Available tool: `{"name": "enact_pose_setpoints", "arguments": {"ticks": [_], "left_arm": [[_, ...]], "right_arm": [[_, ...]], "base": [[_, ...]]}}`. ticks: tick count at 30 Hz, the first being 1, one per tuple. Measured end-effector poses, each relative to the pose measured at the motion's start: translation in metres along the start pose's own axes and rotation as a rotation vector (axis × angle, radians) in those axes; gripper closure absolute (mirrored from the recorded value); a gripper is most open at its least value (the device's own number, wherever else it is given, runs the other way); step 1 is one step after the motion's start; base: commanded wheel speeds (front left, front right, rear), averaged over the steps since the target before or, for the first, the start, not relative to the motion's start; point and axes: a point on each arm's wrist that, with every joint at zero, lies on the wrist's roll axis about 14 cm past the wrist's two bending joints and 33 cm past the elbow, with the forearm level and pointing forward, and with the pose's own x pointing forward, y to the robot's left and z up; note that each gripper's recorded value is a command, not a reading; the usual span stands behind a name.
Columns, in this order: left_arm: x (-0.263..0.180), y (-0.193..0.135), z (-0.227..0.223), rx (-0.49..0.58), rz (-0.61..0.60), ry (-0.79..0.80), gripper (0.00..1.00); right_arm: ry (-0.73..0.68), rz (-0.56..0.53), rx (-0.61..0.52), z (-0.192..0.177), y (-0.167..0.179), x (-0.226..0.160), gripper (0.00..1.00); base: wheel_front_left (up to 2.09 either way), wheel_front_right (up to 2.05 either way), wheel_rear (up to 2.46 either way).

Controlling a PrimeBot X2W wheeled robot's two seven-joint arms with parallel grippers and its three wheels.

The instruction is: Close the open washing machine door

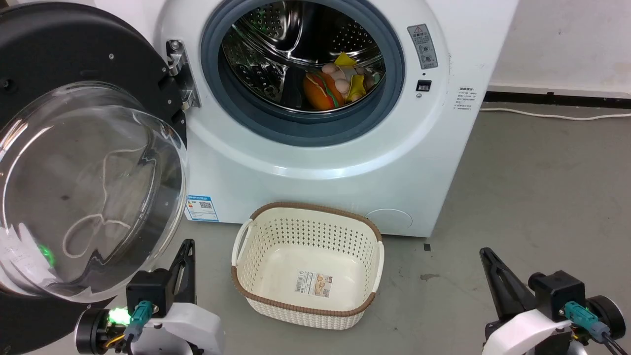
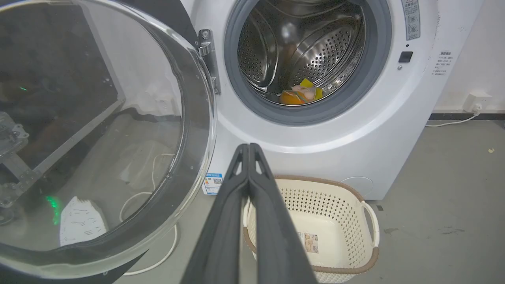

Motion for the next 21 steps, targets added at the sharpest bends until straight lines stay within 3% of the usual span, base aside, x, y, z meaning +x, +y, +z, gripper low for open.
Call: {"name": "enact_pose_setpoints", "arguments": {"ticks": [5, 6, 21], "left_arm": [[0.0001, -0.0001, 0.0, 0.0, 0.0, 0.0, 1.0], [0.0001, -0.0001, 0.0, 0.0, 0.0, 0.0, 0.0], [-0.0004, -0.0037, 0.0012, 0.0, -0.011, -0.014, 0.0]], "right_arm": [[0.0, 0.0, 0.0, -0.0002, 0.0, 0.0, 1.0], [0.001, 0.0, 0.001, -0.0004, 0.0, -0.0002, 0.0], [-0.013, -0.011, 0.013, 0.0008, -0.004, 0.0009, 0.0]], "base": [[0.0, 0.0, 0.0], [0.0, 0.0, 0.0], [0.0, 0.0, 0.0]]}}
